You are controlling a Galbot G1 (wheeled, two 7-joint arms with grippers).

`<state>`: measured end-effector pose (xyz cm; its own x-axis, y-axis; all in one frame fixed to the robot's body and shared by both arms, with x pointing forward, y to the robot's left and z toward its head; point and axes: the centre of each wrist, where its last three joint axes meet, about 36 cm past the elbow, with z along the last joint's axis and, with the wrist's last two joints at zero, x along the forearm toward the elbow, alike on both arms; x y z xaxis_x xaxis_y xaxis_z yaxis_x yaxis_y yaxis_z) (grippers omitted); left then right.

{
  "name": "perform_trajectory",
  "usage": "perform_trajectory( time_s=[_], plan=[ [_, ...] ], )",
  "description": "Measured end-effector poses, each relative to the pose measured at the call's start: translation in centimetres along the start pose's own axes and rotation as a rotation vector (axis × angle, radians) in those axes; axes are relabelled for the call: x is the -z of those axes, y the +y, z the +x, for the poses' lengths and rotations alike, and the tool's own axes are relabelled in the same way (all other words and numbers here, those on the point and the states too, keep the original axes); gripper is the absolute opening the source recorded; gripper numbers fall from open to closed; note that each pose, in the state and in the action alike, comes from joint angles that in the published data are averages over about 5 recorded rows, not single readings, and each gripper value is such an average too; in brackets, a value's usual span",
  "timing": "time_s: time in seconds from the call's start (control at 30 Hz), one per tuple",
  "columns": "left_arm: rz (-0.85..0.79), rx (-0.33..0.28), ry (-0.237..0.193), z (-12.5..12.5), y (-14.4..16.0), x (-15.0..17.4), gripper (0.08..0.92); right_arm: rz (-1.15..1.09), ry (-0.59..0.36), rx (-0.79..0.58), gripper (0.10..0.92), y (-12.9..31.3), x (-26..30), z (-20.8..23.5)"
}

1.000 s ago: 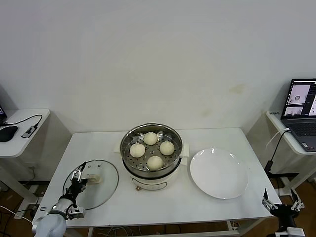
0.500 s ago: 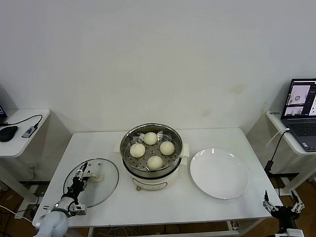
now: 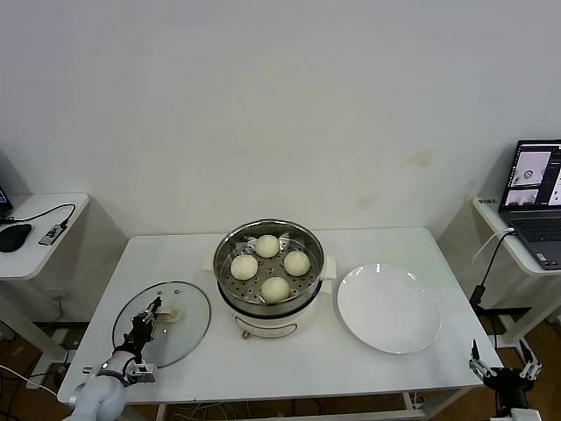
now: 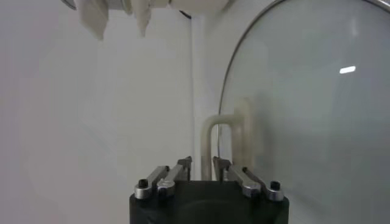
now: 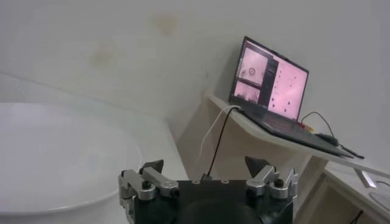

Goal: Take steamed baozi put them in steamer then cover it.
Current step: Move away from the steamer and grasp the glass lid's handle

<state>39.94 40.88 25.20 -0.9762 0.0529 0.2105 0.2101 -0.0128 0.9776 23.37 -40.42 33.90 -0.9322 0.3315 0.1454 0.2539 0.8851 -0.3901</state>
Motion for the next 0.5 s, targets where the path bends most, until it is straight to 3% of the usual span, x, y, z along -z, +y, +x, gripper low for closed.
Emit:
perform_trajectory(
  time_s=[0.27,0.5],
  plan=[
    [0.030,0.028,-0.006,0.7,-0.5,0.1,0.150,0.008,-0.008,0.018,0.823,0.5,0.0,0.0],
    [0.033,0.097,0.005,1.9,0.5,0.1,0.150,0.014,-0.017,0.038,0.823,1.0,0.1,-0.2]
  ],
)
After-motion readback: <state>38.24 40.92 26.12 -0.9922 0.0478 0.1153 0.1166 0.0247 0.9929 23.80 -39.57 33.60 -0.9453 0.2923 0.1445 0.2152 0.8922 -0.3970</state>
